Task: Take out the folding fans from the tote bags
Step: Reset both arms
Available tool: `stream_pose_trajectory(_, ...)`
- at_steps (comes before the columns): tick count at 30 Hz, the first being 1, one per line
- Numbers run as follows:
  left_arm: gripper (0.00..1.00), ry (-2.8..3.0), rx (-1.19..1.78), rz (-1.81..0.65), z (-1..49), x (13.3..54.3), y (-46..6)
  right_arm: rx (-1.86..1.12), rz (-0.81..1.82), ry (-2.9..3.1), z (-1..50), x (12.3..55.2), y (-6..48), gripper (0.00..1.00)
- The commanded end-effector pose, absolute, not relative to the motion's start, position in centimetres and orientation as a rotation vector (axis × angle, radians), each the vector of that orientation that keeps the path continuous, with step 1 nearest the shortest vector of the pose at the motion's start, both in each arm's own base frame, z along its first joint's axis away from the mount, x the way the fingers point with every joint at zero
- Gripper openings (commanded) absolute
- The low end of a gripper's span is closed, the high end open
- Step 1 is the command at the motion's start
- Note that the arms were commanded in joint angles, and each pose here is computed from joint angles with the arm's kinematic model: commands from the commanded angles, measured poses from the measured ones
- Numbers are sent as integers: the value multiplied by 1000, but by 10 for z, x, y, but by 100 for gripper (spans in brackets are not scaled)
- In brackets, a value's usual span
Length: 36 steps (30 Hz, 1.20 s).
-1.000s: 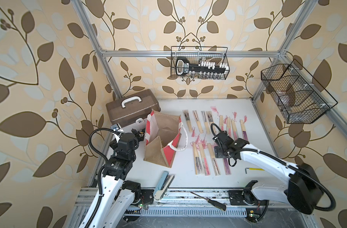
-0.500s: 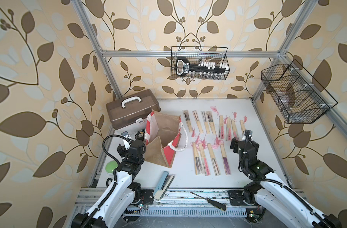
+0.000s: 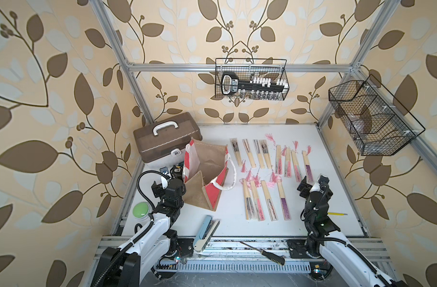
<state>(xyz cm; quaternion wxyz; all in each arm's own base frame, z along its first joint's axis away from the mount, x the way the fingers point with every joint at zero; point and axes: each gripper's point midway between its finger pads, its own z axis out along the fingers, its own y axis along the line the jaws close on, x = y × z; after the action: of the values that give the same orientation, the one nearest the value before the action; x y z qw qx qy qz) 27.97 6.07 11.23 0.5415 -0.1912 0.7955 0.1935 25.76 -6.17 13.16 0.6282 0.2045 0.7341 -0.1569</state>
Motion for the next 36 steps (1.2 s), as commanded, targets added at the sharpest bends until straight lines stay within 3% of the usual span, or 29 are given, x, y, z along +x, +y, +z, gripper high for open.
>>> stream_pose_trajectory(1, 96, 1827, -448, 449, 131, 297, 59, 453, -312, 1564, 153, 264, -61, 92)
stream_pose_trajectory(15, 97, 1783, -348, 372, 130, 337, 45, 333, -197, 1550, 146, 301, -50, 89)
stream_pose_trajectory(25, 96, 1914, -263, 247, 88, 368, 34, 229, -190, 1663, 128, 326, -33, 86)
stream_pose_trajectory(27, 99, 1959, -285, 226, 81, 377, 39, 260, -214, 1742, 119, 339, -38, 87)
stream_pose_trajectory(29, 99, 1987, -306, 188, 78, 380, 43, 244, -200, 1717, 123, 343, -37, 98)
stream_pose_trajectory(36, 99, 1977, -309, 184, 80, 379, 44, 249, -210, 1738, 121, 341, -37, 100)
